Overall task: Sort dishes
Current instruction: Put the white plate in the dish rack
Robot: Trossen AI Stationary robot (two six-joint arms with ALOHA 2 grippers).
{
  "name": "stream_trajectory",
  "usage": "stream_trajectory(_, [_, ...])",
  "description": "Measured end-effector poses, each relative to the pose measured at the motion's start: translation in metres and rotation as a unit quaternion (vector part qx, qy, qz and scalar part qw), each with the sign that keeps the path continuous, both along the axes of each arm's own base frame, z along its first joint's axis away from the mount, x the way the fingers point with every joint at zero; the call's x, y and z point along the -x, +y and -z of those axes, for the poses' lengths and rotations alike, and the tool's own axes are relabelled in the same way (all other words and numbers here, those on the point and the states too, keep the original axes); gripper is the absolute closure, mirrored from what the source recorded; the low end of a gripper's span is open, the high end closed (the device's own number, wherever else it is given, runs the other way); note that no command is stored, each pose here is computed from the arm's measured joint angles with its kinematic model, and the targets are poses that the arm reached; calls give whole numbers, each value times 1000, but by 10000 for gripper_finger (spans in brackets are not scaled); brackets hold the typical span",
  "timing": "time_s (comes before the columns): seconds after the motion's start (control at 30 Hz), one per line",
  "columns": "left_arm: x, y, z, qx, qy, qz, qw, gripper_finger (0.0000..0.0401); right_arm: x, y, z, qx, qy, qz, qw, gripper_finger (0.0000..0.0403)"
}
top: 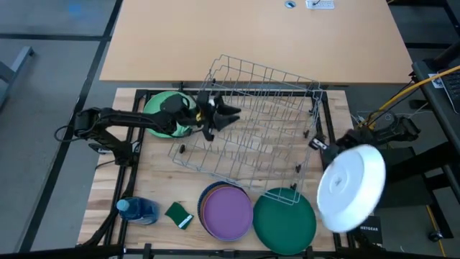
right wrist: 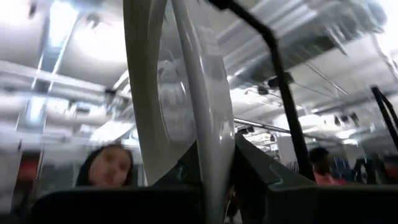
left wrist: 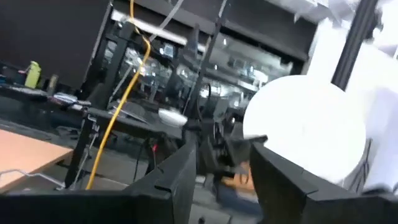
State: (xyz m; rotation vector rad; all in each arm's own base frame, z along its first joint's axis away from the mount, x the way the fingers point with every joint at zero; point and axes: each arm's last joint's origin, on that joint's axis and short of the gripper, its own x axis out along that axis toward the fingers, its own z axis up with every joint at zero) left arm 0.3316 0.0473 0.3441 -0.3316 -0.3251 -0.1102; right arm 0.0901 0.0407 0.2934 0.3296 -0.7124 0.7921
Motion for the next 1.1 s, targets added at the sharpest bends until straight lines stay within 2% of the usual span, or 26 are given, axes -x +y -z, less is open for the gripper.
stream_trajectory(0.13, [-3,-15,4,-16,23,16,999,260,-2,1,2,61,-43,64,995,353])
stream_trajectory(0.27, [-6,-32,10,-25,48,39,998,260,-7,1,7,117,-60,161,978,353])
stream_trajectory(0.4, [-7,-50,13,-51,65,58,995,260,-13,-1,11,158,-58,278,946,353])
stream_trajectory(0.57, [-7,-61,15,-97,67,61,991,260,-19,-5,16,201,-26,400,894,352])
stream_trajectory(0.8, [-8,-63,19,-123,84,50,988,260,-26,-10,26,221,62,484,844,348])
stream_trajectory(0.87, [-8,-62,21,-121,90,43,988,260,-27,-11,30,240,84,509,822,352])
stream_trajectory(0.93, [-8,-62,21,-119,95,37,988,260,-28,-12,32,256,93,530,803,353])
stream_trajectory(1.1, [-8,-59,21,-118,94,28,988,260,-28,-13,32,285,82,552,779,349])
